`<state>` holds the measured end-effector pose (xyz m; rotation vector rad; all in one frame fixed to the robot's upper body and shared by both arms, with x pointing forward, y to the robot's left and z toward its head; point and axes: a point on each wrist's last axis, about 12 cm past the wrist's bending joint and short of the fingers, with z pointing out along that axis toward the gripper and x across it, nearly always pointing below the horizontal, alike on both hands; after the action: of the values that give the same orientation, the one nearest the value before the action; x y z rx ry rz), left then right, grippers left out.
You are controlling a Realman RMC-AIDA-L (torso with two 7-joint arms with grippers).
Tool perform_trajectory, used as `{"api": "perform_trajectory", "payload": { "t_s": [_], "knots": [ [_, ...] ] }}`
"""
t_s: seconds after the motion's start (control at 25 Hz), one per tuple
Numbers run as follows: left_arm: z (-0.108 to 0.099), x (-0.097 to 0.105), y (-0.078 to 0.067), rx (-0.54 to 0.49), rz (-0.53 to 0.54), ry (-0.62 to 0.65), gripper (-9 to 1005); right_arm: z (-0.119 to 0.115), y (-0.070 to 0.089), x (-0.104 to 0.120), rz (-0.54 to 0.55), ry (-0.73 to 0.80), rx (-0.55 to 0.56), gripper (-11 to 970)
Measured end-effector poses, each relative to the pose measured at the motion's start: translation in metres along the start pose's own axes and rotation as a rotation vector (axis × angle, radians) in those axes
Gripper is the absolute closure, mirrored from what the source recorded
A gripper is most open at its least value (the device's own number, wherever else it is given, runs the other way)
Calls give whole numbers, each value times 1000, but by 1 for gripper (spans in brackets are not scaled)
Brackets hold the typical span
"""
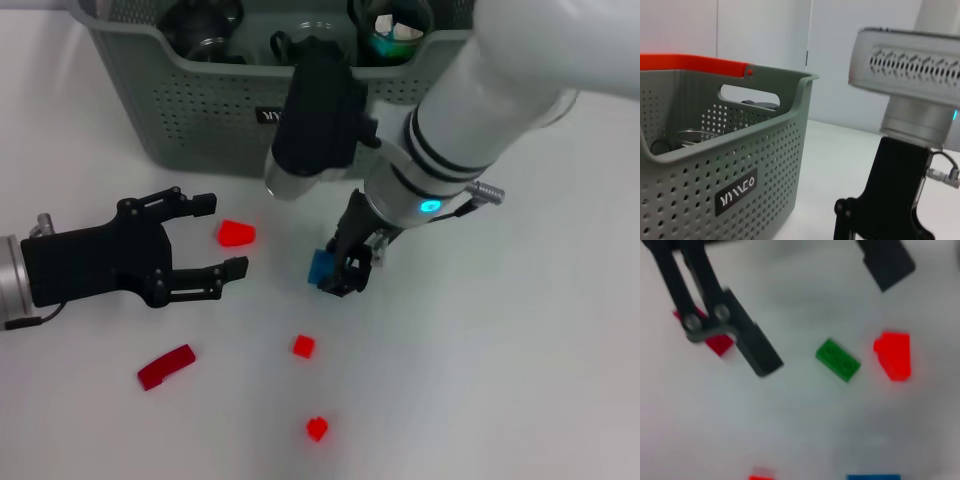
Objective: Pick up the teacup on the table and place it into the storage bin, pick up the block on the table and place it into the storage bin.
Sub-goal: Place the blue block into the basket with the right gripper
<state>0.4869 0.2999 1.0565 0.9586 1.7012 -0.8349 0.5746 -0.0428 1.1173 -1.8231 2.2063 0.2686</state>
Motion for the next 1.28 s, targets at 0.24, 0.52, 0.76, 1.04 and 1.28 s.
{"api": "perform_trajectory", "payload": {
  "t_s": [0.24,0.52,0.76,1.04,1.28],
  "knots": [
    [-4,0,0,-5,-3,-1,109,-61,-13,-7,66,-86,-40,518],
    [-8,1,-1,-11,-4,-4,108,-168,-31,-18,135,-238,5,502],
    [-8,1,-1,-10,-3,-6,108,-240,-63,-33,212,-502,215,488],
    [-6,-1,0,-7,-2,-8,109,-188,-117,-29,327,-338,426,472],
    [-5,-1,1,-6,-3,-8,109,-138,-133,-21,326,-228,470,458]
  ]
}}
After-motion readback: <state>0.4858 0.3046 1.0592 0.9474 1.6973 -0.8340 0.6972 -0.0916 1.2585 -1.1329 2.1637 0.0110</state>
